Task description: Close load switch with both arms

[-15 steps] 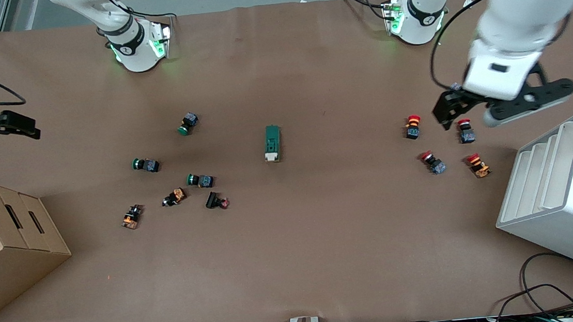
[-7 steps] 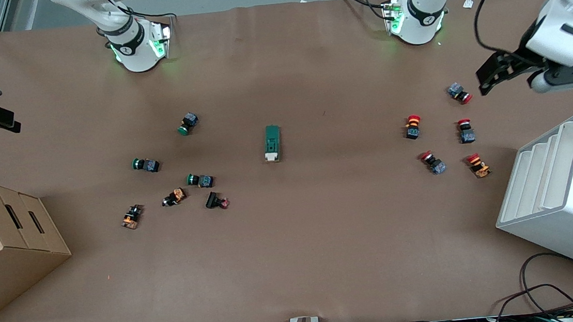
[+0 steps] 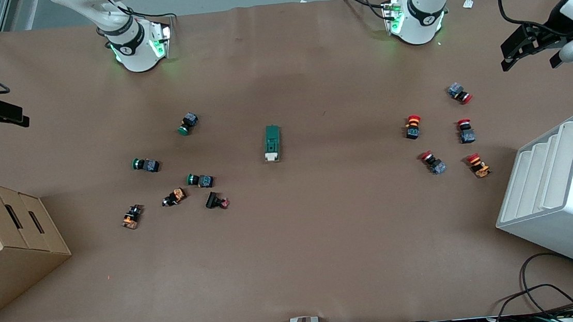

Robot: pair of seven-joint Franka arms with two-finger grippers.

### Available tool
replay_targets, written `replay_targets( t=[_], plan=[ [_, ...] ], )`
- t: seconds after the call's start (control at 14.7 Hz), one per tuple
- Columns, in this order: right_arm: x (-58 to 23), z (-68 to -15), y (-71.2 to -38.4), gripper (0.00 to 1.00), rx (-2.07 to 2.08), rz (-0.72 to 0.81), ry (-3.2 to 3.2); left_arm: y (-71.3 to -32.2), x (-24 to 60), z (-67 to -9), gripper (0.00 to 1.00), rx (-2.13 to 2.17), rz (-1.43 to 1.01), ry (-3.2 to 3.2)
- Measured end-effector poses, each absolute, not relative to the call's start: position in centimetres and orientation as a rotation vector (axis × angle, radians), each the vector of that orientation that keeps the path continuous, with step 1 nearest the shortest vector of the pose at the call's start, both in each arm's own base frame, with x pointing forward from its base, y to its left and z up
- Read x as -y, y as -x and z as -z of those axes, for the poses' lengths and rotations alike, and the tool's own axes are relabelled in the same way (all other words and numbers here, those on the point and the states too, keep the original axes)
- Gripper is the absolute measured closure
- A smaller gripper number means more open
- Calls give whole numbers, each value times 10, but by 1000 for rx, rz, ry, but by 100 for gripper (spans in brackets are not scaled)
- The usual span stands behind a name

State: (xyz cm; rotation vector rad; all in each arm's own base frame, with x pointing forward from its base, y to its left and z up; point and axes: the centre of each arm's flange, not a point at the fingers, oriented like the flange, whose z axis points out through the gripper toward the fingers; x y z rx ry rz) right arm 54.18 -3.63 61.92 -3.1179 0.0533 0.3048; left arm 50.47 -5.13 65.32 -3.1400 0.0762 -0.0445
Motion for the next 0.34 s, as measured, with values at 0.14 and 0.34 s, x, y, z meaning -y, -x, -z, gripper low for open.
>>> replay_targets(
  t=[0.14,0.34],
  plan=[
    [36,-617,-539,0,-51,-297,3118,-505,52,-653,0,-79,46,3140],
    [32,-621,-527,0,-38,-280,3116,-505,52,-654,0,-79,51,3140]
  ],
)
